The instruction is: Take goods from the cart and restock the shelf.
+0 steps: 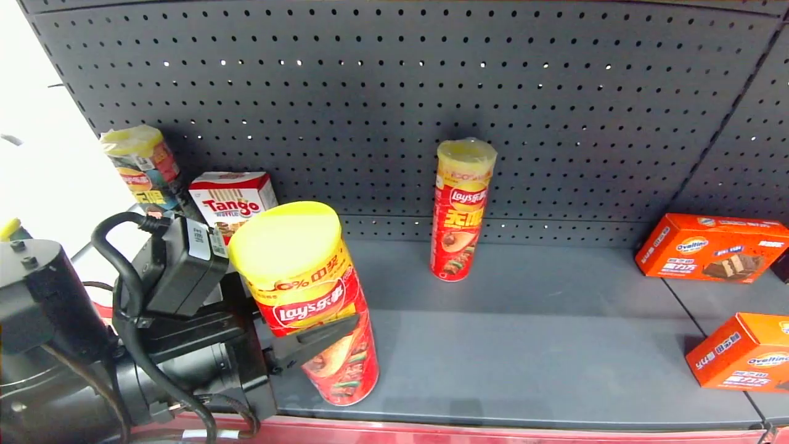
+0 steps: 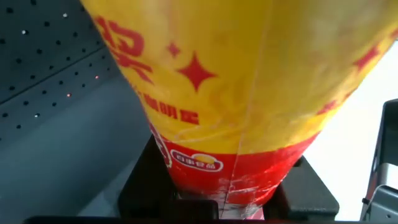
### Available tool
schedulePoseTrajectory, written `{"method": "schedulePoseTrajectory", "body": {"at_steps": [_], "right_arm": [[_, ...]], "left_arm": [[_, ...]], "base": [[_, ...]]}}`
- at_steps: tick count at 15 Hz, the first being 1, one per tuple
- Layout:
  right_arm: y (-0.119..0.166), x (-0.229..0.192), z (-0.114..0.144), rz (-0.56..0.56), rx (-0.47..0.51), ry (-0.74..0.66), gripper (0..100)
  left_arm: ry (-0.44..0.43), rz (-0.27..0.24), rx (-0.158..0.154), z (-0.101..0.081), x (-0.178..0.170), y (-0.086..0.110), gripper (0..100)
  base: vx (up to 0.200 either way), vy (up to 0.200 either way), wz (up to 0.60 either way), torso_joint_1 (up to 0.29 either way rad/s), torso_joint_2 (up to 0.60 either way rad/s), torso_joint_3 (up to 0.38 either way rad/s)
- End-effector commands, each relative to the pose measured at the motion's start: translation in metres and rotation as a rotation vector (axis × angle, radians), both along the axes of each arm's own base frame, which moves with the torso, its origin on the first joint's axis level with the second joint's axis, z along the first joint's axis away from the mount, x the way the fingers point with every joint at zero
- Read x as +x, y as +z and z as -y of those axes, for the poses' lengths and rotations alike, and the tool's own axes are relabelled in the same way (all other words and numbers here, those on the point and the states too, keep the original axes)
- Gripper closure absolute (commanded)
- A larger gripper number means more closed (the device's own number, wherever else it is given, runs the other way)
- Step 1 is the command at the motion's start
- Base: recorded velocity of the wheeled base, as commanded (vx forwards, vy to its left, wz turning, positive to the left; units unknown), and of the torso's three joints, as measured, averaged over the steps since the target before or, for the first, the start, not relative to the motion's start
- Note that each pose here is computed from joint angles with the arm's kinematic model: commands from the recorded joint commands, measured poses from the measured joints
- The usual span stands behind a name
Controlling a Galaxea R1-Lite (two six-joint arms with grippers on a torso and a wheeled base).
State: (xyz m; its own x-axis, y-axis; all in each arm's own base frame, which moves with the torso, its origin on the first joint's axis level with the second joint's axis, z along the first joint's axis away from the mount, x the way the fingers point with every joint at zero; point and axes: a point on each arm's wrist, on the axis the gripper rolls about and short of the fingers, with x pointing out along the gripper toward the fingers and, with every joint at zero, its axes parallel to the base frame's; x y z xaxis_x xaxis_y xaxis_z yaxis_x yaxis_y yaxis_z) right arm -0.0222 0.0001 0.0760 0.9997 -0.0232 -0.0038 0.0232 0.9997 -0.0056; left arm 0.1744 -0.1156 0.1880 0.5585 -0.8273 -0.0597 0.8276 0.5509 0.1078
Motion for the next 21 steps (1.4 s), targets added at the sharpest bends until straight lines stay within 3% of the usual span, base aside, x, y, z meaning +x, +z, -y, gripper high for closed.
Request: {"method": "schedulePoseTrajectory", "body": {"at_steps": [1,12,16,18,19,20,21], "right_arm": [[0.0,0.0,0.0,-0.001,-0.001,0.0,0],[0.0,0.0,0.0,-0.001,-0.001,0.0,0],[0.0,0.0,0.0,-0.001,-0.004,0.002,0],[0.0,0.0,0.0,0.001,-0.01,0.008,0],[0.017,-0.003,-0.001,0.044,-0.027,0.052,0],[0.065,-0.004,-0.002,0.065,-0.01,0.077,0],[0.086,0.004,-0.002,0.016,-0.003,0.104,0]], "left_arm": [[0.001,-0.002,0.0,-0.001,-0.001,-0.001,100],[0.019,-0.003,0.005,-0.004,0.002,-0.002,100],[0.06,0.001,0.006,-0.01,0.003,-0.002,100],[0.126,0.008,0.005,-0.012,0.001,-0.001,100],[0.122,0.035,-0.014,-0.012,0.0,0.008,100],[0.12,0.045,-0.021,-0.012,0.0,0.013,100],[0.122,0.034,-0.017,-0.012,0.0,0.012,100]], "base": [[0.0,0.0,0.0,0.0,0.0,0.0],[0.0,0.0,-0.05,0.0,0.0,0.0],[0.0,0.0,0.0,0.0,0.0,0.0],[0.0,0.0,0.0,0.0,0.0,0.0],[0.0,0.0,0.0,0.0,0.0,0.0],[0.0,0.0,0.0,0.0,0.0,0.0],[0.0,0.0,0.0,0.0,0.0,0.0]]}}
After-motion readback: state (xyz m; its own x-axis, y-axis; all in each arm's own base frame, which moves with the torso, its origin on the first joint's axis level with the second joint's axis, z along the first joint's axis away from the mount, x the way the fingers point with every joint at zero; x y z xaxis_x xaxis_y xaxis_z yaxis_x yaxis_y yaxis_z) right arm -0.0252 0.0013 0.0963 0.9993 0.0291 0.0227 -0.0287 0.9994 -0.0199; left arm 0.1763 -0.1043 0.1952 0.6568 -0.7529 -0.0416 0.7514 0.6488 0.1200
